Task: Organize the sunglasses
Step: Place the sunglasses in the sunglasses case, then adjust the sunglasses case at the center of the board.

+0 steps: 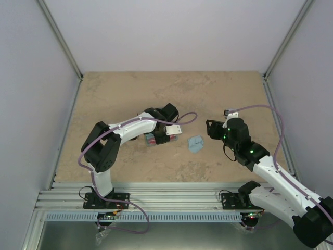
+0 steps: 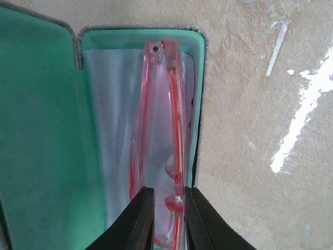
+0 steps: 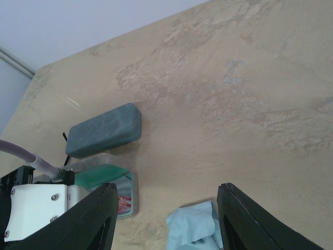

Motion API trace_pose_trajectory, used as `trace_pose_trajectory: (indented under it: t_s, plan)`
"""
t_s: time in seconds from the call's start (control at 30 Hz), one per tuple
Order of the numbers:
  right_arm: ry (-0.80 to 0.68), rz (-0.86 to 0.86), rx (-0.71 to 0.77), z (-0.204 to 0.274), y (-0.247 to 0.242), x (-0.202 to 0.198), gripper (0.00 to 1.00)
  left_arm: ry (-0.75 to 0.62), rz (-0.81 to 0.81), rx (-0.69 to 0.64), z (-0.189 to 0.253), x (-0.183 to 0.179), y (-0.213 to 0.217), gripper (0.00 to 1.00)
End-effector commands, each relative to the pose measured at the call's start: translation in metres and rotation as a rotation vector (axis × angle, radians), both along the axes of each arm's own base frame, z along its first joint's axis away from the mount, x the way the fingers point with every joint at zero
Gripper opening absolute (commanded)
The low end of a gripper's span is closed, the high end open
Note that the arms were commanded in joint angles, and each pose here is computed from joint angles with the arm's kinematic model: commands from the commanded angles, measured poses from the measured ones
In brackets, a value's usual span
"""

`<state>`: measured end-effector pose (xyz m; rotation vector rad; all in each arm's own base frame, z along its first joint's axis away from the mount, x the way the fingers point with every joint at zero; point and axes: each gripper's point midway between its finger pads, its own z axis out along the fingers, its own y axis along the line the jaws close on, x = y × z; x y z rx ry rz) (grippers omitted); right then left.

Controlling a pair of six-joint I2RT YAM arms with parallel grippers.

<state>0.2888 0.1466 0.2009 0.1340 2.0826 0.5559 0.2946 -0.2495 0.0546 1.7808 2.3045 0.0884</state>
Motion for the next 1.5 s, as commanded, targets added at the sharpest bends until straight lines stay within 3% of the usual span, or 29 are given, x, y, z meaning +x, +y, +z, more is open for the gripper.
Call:
trace_pose_trajectory:
  t_s: [0.0,0.17,0.37,0.53,0.67,0.83,0.97,1.13,1.27,1.47]
  plan:
    - [0.002,-0.004,0.004,-0.002,-0.001,0.001,0.54,-0.03,-0.003,0.015,0.004,0.006,-0.001,0.18]
    - [0.003,-0.004,0.004,-0.002,-0.001,0.0,0.54,-0.057,0.005,0.021,0.009,0.012,0.0,0.22]
    - [0.005,0.002,0.006,-0.002,0.0,0.001,0.54,-0.085,0.039,-0.002,0.019,0.023,-0.004,0.35]
    - [0.012,0.01,0.0,-0.005,0.002,0.001,0.54,-0.096,0.054,-0.026,0.027,0.029,-0.004,0.38]
    - [0.021,0.019,0.003,-0.008,0.005,0.002,0.54,-0.09,0.051,-0.103,0.047,0.026,-0.014,0.4]
    - [0.042,0.076,0.002,-0.015,0.016,0.002,0.54,-0.191,0.09,-0.268,0.106,0.032,-0.025,0.48]
    - [0.061,0.16,-0.006,-0.023,0.031,0.002,0.55,-0.314,0.257,-0.433,0.159,0.042,-0.023,0.56]
    - [0.101,0.282,0.026,-0.037,0.056,0.001,0.55,-0.509,0.706,-0.721,0.218,0.05,0.019,0.68]
    - [0.147,0.346,0.043,-0.046,0.077,0.002,0.55,-0.458,0.833,-0.946,0.223,0.025,0.033,0.86]
    - [0.235,0.397,0.028,-0.065,0.108,-0.001,0.55,-0.356,0.89,-0.981,0.203,0.025,0.042,0.99]
